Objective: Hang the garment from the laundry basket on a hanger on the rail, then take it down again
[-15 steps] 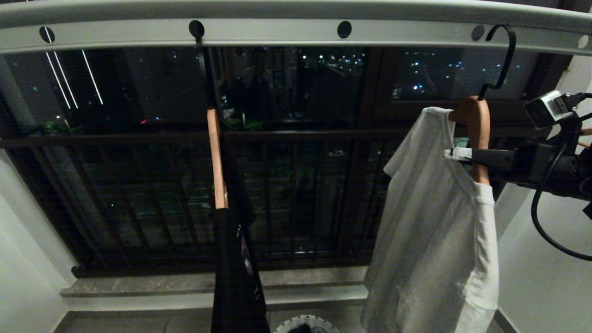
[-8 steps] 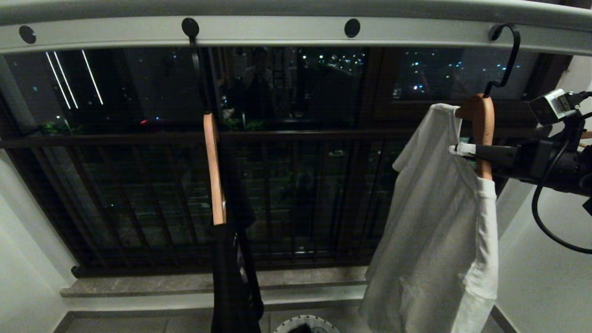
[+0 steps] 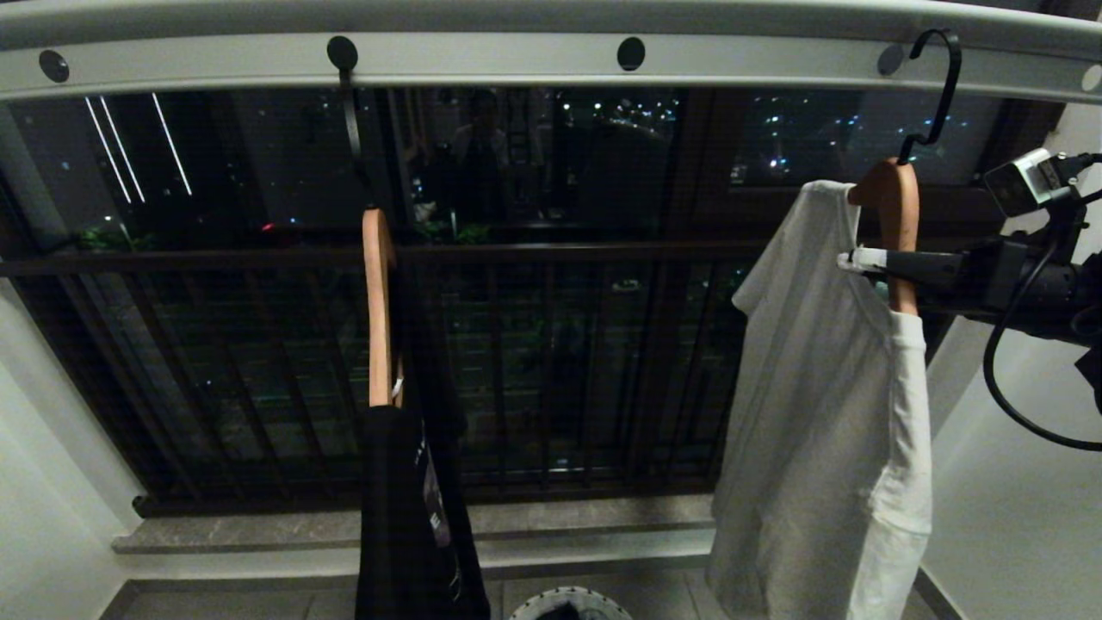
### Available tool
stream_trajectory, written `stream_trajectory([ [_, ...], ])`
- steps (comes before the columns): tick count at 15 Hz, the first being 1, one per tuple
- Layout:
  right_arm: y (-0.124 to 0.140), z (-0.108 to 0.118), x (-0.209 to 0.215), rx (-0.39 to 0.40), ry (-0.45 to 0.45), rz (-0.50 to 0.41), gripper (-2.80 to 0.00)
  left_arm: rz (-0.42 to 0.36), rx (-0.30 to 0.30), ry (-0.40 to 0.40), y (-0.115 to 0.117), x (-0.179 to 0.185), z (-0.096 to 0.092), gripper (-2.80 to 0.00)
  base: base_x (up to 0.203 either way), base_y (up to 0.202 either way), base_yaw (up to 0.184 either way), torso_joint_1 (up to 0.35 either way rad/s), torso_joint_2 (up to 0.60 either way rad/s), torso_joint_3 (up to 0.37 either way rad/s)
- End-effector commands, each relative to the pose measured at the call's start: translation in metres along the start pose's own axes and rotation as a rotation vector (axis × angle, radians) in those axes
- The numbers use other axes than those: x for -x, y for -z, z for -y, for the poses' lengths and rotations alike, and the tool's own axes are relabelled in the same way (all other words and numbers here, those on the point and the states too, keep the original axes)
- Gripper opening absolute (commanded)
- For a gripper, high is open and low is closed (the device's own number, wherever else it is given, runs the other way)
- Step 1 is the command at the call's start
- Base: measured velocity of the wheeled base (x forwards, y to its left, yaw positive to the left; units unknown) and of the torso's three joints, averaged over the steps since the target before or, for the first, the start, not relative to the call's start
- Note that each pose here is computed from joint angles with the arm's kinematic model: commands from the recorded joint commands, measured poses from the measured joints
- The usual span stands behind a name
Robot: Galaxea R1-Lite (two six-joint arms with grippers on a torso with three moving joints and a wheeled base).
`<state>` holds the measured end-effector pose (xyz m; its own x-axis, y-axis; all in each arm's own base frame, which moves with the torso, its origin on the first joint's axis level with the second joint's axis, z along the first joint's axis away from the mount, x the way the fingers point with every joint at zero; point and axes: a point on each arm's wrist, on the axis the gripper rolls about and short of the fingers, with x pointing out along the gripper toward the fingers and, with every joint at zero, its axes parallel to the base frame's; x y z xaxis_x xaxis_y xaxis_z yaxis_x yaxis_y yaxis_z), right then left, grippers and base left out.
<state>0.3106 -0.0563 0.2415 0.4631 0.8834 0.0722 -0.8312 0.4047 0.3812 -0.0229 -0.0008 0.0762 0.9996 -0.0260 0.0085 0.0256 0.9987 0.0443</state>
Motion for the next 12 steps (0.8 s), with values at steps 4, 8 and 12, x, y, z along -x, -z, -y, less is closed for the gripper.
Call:
stream_trajectory([
  [4,0.0050,0.0190,-0.0040,-0.035,-0.022,0.007,-2.80,-0.002,0.000,0.000,0.0008,-0.0002,0.0000,-2.80,0.000,0.000,0.000,0.000,0.00,0.000],
  [8,-0.0008,0.0166,-0.0048,-0.022,-0.054,0.021,-2.80,-0.002,0.000,0.000,0.0008,-0.0002,0.0000,-2.80,0.000,0.000,0.000,0.000,0.00,0.000],
  [12,0.0019,0.0162,-0.0068,-0.035,-0.077,0.016,-2.80,-0.002,0.000,0.000,0.0008,-0.0002,0.0000,-2.80,0.000,0.000,0.000,0.000,0.00,0.000],
])
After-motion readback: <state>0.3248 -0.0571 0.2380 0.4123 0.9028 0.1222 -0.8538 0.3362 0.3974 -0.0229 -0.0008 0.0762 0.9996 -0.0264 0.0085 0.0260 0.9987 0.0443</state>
